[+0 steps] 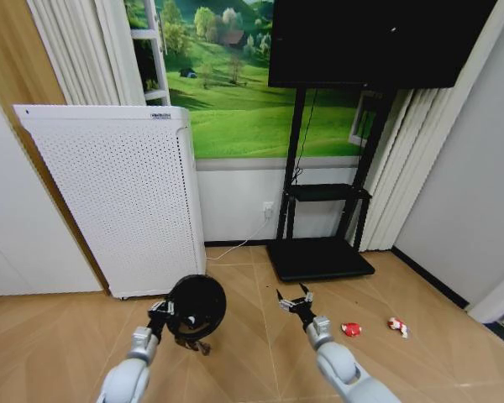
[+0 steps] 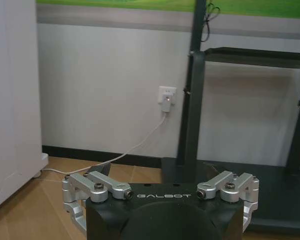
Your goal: Pick up the trash bin and place the garbage on the floor into it.
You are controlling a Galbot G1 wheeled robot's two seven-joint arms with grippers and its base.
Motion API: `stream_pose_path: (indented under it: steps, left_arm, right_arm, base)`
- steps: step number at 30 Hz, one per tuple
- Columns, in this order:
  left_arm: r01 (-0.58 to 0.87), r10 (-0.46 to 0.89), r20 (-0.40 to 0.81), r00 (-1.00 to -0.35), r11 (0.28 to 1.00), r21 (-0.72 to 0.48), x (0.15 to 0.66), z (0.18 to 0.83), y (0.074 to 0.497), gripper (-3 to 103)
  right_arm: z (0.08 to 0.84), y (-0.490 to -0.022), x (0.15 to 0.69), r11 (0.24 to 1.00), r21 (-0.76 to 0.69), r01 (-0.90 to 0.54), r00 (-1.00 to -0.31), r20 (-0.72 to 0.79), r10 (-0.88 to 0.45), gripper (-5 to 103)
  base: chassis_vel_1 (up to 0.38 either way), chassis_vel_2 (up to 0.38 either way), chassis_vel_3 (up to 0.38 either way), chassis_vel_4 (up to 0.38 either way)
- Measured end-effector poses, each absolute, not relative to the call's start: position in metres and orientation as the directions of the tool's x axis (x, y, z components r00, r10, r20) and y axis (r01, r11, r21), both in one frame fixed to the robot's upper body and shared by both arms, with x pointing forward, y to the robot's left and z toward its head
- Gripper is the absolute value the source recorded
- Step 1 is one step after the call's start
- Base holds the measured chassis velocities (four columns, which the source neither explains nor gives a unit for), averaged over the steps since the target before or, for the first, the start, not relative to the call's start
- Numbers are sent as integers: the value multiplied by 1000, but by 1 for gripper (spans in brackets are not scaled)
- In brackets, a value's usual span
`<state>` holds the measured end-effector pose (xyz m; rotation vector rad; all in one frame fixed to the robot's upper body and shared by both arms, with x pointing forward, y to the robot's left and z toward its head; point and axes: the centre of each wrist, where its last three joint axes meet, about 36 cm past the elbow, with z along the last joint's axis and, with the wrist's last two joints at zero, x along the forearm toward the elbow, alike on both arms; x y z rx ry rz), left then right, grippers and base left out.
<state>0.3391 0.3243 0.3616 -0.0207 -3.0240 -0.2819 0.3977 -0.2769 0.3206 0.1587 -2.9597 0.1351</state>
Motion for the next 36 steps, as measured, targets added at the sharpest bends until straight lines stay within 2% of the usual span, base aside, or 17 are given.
stream_pose_path:
  steps: [14, 22, 36]
  left_arm:
    - [-87, -95, 39, -995, 982, 166, 305, 391, 338, 4]
    - [-145, -150, 24, -988, 978, 149, 291, 401, 353, 4]
    - [-134, -138, 18, -990, 980, 146, 298, 400, 355, 4]
  right_arm:
    - [327, -354, 403, 999, -15, -49, -971, 235, -44, 100]
    - [336, -361, 390, 999, -7, -47, -978, 202, -44, 100]
    - [328, -357, 394, 999, -7, -36, -977, 208, -34, 100]
  base:
    - [0, 0, 0, 0]
    - [0, 0, 0, 0]
    - [-22, -20, 21, 17]
